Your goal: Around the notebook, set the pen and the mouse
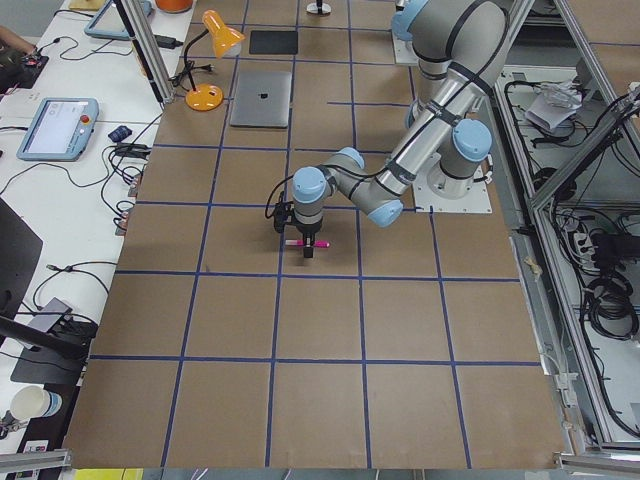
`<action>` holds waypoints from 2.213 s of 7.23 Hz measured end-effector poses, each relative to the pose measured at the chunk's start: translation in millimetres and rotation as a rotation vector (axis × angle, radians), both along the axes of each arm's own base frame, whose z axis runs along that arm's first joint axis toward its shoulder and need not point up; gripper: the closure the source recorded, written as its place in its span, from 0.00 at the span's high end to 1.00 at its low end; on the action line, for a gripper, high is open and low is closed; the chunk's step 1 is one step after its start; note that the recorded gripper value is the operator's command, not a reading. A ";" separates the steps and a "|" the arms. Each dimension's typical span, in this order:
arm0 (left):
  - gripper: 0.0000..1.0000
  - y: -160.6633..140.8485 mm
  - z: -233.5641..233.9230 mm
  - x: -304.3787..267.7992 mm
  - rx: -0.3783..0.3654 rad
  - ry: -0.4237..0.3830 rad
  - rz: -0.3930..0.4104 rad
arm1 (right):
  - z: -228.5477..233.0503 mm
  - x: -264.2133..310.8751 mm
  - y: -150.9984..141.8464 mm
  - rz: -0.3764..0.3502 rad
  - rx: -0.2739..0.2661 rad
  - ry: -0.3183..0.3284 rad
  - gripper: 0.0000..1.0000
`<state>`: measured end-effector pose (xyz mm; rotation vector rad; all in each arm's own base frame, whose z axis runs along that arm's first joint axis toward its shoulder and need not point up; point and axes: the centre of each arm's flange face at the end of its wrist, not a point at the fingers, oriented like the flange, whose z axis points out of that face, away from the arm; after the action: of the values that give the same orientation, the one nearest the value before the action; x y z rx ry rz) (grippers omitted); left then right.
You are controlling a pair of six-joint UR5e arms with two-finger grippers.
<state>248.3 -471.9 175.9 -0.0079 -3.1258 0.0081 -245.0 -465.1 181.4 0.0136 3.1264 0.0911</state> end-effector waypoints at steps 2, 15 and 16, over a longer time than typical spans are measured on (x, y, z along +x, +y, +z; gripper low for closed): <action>0.33 -1.3 -3.9 0.7 -0.003 -0.002 -0.001 | 23.4 9.1 -12.5 -0.001 -0.039 0.030 0.62; 0.00 -52.7 66.7 -173.0 -0.124 0.027 0.401 | 4.8 246.0 -181.6 0.040 -0.062 -0.018 0.70; 0.00 -52.2 67.5 -206.6 -0.119 0.040 0.440 | 1.1 246.2 -181.8 0.040 -0.056 -0.021 0.84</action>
<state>41.7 -524.1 243.4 0.6652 -3.0092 0.1959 1.3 -646.9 182.5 -0.0498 3.1075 0.0041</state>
